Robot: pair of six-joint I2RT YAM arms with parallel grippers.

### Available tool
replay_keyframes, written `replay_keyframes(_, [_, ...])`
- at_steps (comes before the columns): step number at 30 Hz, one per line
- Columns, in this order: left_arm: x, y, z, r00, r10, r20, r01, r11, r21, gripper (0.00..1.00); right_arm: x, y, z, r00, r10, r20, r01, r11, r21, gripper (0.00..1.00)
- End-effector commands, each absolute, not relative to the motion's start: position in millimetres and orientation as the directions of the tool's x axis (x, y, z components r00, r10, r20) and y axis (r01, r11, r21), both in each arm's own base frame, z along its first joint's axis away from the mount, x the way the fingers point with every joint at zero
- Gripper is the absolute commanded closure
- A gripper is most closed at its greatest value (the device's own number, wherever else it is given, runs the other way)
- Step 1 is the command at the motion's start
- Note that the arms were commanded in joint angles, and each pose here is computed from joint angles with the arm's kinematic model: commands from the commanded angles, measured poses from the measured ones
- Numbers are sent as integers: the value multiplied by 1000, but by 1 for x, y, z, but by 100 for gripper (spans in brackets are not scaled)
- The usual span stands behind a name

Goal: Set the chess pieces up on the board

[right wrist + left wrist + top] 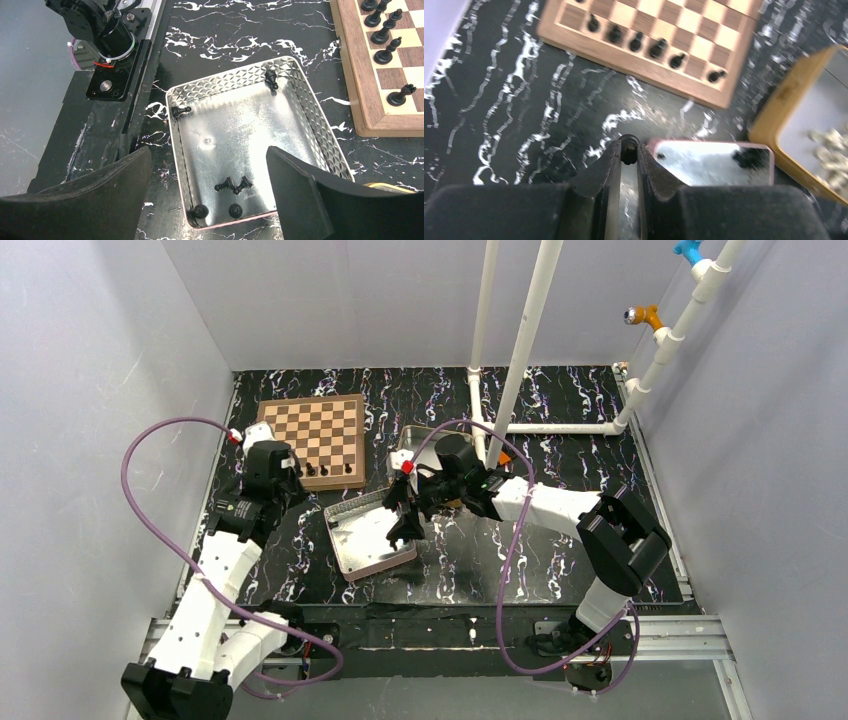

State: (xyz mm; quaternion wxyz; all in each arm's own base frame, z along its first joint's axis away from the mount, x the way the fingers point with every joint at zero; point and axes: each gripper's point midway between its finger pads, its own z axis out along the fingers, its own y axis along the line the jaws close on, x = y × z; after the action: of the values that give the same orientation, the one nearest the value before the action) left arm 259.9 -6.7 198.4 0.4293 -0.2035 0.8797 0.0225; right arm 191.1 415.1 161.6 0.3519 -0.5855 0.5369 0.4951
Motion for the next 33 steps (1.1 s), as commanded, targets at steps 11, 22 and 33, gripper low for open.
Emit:
replay_keyframes(11, [326,101,168,-383,-368,-847,-625,778,-56,100,207,413,200,6,-204,-979,-988,-153,26,7])
replay_keyframes(22, [362,128,132,-395,-443,-804,-664,743,-83,100,217,411,200,-2,-198,-980,-991,-134,29,6])
replay_keyframes(33, [383,132,105,-429,-471,-771,-664,743,-85,100,227,408,198,-17,-200,-980,-993,-109,39,6])
